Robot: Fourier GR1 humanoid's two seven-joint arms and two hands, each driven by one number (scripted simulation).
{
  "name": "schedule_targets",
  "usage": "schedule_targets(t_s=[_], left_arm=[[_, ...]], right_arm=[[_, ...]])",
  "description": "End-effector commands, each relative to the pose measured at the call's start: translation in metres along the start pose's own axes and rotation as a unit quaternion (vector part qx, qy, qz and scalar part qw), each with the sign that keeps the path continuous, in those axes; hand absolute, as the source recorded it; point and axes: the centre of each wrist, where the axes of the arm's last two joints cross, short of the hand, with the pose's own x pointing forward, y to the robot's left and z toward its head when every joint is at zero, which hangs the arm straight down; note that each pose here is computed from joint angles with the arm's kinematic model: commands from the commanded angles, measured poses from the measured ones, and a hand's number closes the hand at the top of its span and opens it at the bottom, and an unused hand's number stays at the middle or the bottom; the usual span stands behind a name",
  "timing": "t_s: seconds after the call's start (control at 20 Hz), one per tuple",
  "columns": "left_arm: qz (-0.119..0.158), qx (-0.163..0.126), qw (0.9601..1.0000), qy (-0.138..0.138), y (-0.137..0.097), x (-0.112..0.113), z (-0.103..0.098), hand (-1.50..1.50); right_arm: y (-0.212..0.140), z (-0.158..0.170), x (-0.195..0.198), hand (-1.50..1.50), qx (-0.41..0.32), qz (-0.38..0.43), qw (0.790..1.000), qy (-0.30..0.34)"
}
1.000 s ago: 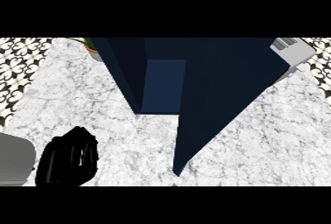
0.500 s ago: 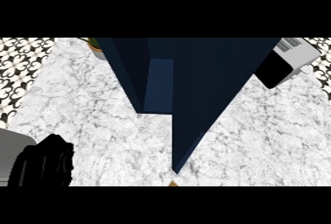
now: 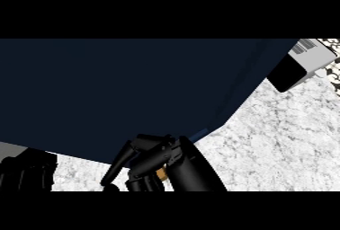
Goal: Pick up the bottled water, place it into the cabinet and close the cabinet
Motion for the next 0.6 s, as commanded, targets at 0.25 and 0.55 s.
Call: schedule_targets(t_s=[0.25,0.55], left_arm=[[-0.008,0.002,1.0,-0.005,0.031,0.018,0.011,1.5],[-0.003,0.003,0.9999,-0.009,0.032,0.018,0.011,1.5]], right_arm=[[-0.056,-0.1,-0.022,1.5,0.009,-0.085,0.995,0.057],[-0.083,-0.143,-0.077,1.5,0.004,-0.063,0.995,0.078]])
